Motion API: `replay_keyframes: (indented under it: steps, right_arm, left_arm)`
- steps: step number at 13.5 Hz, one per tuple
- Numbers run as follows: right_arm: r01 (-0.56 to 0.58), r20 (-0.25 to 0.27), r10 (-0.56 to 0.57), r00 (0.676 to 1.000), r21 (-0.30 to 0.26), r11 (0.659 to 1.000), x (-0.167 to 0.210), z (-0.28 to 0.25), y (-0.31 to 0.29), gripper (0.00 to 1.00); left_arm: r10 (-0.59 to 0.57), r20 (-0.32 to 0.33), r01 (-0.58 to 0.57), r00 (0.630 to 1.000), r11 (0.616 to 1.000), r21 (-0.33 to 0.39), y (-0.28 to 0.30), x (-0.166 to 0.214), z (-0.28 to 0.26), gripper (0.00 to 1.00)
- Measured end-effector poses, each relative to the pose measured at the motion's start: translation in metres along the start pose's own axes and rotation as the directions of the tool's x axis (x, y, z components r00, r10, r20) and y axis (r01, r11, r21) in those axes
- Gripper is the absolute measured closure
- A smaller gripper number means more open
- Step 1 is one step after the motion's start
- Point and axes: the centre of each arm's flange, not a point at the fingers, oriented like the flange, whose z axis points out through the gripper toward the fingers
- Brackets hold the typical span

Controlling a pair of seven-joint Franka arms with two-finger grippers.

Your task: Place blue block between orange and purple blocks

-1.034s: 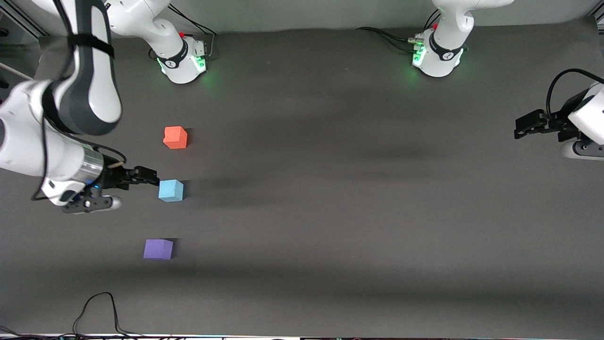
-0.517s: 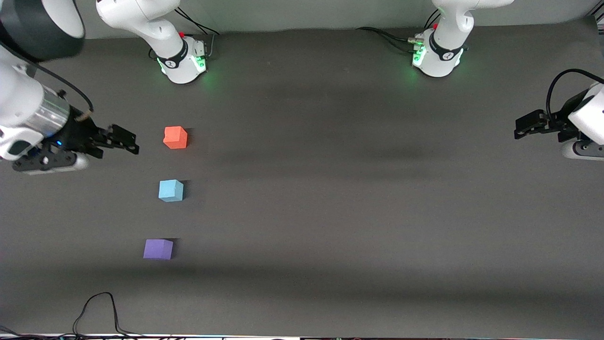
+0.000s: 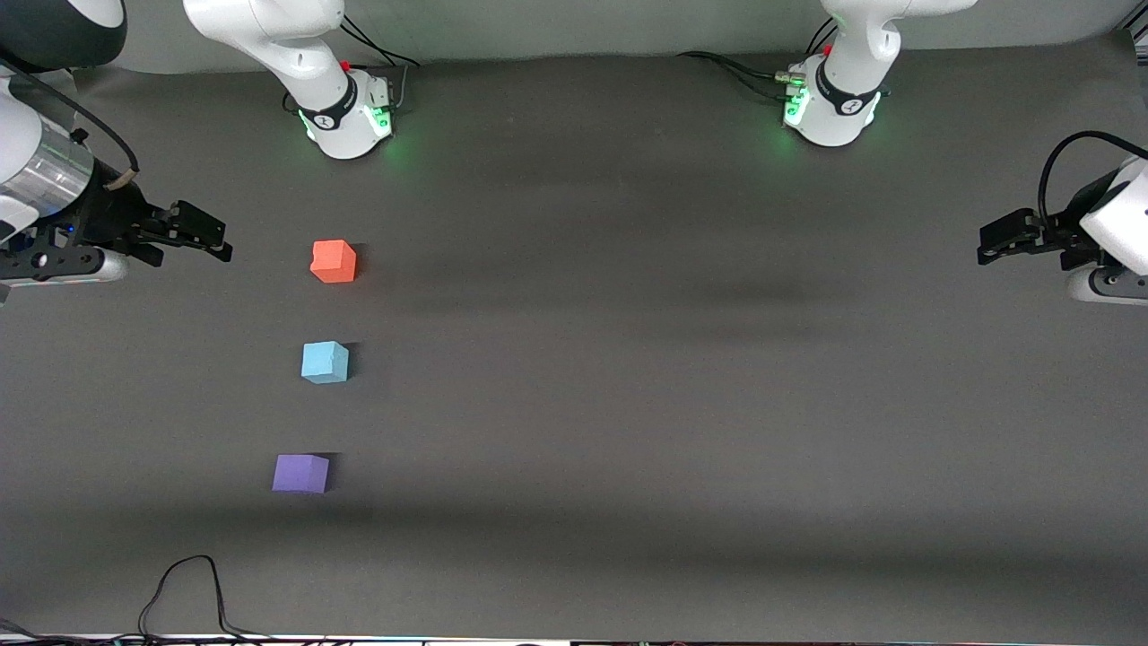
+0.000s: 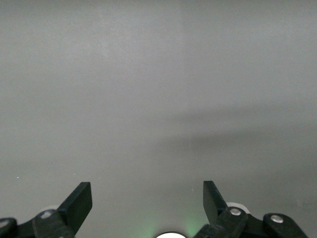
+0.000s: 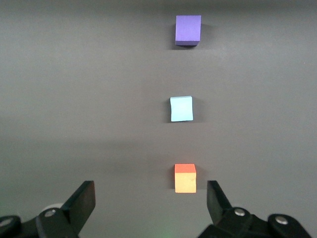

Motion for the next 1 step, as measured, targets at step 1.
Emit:
replay_keyframes:
  steps: [1]
  right_arm:
    - [0.001,0.003,-0.001,1.000,-0.001,1.000,-0.0002,0.0014,-0.0005,0.00]
  left_arm:
    - [0.000,0.000,0.000,1.000,1.000,0.000,0.0000,0.0000,0.0000,0.00]
